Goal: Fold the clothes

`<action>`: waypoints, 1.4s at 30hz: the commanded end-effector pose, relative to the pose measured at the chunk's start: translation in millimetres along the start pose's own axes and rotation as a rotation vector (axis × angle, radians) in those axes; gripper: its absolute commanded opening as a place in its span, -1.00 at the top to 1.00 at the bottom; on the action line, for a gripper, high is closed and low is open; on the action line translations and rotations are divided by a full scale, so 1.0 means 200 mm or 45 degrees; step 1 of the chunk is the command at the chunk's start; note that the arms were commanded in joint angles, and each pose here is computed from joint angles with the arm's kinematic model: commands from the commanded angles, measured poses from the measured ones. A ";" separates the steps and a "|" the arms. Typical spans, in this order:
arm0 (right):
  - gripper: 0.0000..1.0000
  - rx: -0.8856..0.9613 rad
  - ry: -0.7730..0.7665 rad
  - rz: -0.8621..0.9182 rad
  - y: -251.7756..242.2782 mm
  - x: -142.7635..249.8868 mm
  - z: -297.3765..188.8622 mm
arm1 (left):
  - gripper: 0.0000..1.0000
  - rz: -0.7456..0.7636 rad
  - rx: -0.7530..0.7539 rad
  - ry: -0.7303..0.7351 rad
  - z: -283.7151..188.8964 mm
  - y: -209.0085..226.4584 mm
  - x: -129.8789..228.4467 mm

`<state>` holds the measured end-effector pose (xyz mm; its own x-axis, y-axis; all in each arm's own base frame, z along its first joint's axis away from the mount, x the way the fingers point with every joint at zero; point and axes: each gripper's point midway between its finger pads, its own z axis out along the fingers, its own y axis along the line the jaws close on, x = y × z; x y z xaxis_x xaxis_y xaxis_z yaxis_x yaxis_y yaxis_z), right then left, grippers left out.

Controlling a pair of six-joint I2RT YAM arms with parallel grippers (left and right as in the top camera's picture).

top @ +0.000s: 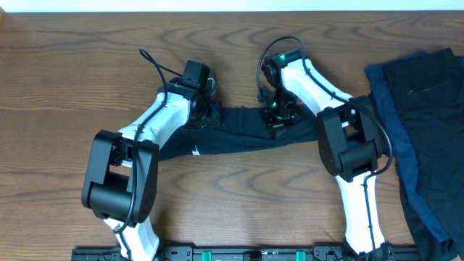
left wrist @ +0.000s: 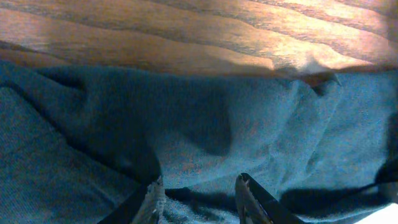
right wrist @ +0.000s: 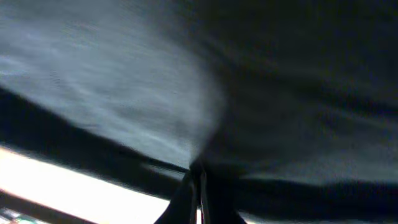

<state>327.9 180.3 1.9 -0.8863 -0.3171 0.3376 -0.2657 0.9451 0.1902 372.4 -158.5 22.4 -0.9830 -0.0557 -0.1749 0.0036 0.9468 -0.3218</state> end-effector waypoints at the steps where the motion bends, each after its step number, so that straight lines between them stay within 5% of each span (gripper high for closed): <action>1: 0.94 0.149 0.010 0.112 -0.12 0.02 -0.02 | 0.21 -0.007 -0.013 -0.018 -0.01 0.01 -0.03; 16: 0.88 0.441 0.122 0.336 -0.37 0.18 -0.08 | 0.21 0.006 -0.013 -0.018 -0.01 0.01 -0.03; 20: 0.96 0.371 0.126 0.358 -0.39 0.17 -0.09 | 0.20 0.012 -0.013 -0.018 -0.01 0.01 -0.03; 26: 0.90 -0.041 0.045 0.211 -0.18 0.11 -0.21 | 0.21 0.013 -0.011 -0.023 -0.01 0.00 -0.03; 42: 0.78 0.039 -0.239 0.175 -0.27 -0.12 -0.22 | 0.20 0.012 -0.012 -0.022 -0.01 0.01 -0.03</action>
<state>380.5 143.7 23.5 -0.9668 -0.1620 0.1977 -0.1316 0.9786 0.1580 372.5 -158.6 22.5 -0.9829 -0.0550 -0.1759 0.0046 0.9468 -0.3219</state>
